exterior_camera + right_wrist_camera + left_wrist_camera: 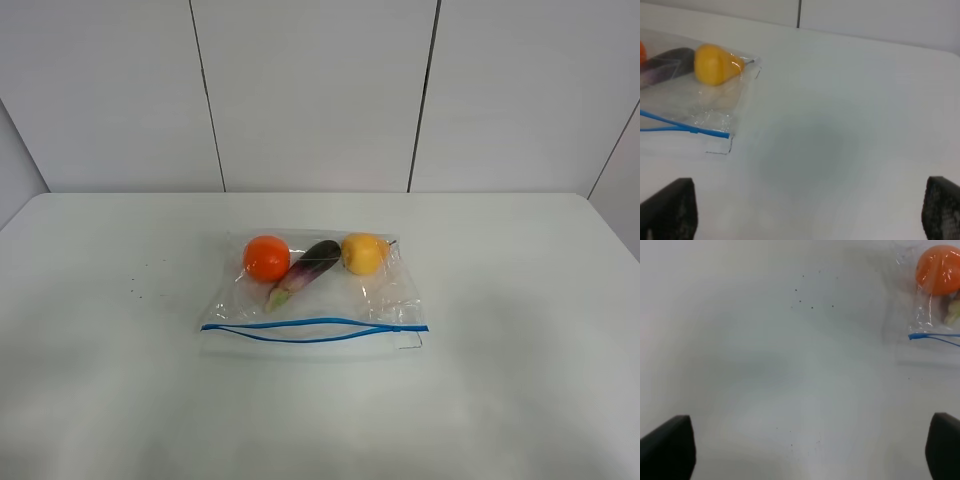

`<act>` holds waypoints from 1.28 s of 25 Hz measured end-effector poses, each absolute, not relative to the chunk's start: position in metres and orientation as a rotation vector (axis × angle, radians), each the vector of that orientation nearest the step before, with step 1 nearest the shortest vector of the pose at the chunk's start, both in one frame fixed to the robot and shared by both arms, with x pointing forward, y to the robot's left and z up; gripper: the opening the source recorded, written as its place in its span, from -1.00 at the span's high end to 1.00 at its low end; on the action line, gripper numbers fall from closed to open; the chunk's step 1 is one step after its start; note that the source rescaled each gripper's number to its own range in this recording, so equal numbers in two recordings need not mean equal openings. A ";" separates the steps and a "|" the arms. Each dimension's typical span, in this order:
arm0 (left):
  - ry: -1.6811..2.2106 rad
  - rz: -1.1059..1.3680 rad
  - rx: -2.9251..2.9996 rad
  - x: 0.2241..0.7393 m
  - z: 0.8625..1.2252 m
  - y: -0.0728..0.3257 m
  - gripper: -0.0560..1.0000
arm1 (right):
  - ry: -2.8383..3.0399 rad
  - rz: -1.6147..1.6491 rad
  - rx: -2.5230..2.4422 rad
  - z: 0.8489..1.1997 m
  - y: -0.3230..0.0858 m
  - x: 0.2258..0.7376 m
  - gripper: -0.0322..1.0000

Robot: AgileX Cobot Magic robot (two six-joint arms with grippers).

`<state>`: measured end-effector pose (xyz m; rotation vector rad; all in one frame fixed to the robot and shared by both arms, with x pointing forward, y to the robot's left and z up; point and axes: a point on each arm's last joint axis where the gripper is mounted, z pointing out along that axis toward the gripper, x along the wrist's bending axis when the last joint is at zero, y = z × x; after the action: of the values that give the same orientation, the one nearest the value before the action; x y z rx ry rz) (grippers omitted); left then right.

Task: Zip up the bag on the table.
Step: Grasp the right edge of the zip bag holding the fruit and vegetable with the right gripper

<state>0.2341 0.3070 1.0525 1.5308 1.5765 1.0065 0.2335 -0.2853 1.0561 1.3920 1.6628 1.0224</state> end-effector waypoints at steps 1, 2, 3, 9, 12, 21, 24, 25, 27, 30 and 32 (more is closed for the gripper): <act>1.577 1.007 1.531 0.234 1.052 0.307 -1.00 | 1.663 1.022 1.392 1.056 -0.285 0.234 -1.00; 1.577 1.007 1.531 0.234 1.052 0.307 -1.00 | 1.663 1.022 1.392 1.056 -0.285 0.234 -1.00; 1.577 1.007 1.531 0.234 1.052 0.307 -1.00 | 1.663 1.022 1.392 1.056 -0.285 0.234 -1.00; 1.577 1.007 1.531 0.234 1.052 0.307 -1.00 | 1.664 1.021 1.388 1.056 -0.285 0.234 -1.00; 1.577 1.007 1.531 0.234 1.052 0.307 -1.00 | 1.675 1.011 1.396 1.058 -0.285 0.238 -1.00; 1.577 1.007 1.531 0.234 1.052 0.307 -1.00 | 1.719 0.917 1.682 1.068 -0.291 0.326 -1.00; 1.577 1.007 1.531 0.234 1.052 0.307 -1.00 | 1.803 0.863 1.822 1.053 -0.289 0.370 -1.00; 1.577 1.007 1.531 0.234 1.052 0.307 -1.00 | 1.844 0.847 1.866 1.046 -0.288 0.385 -1.00; 1.577 1.007 1.531 0.234 1.052 0.307 -1.00 | 1.940 0.826 1.934 1.033 -0.284 0.411 -1.00; 1.577 1.007 1.531 0.234 1.052 0.307 -1.00 | 2.098 0.800 2.013 1.006 -0.278 0.453 -1.00; 1.577 1.007 1.531 0.234 1.052 0.307 -1.00 | 2.185 0.826 2.024 0.996 -0.273 0.479 -1.00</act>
<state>0.2341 0.3070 1.0525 1.5308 1.5765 1.0065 0.4785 -0.2731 0.9957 2.0236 2.1845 0.8259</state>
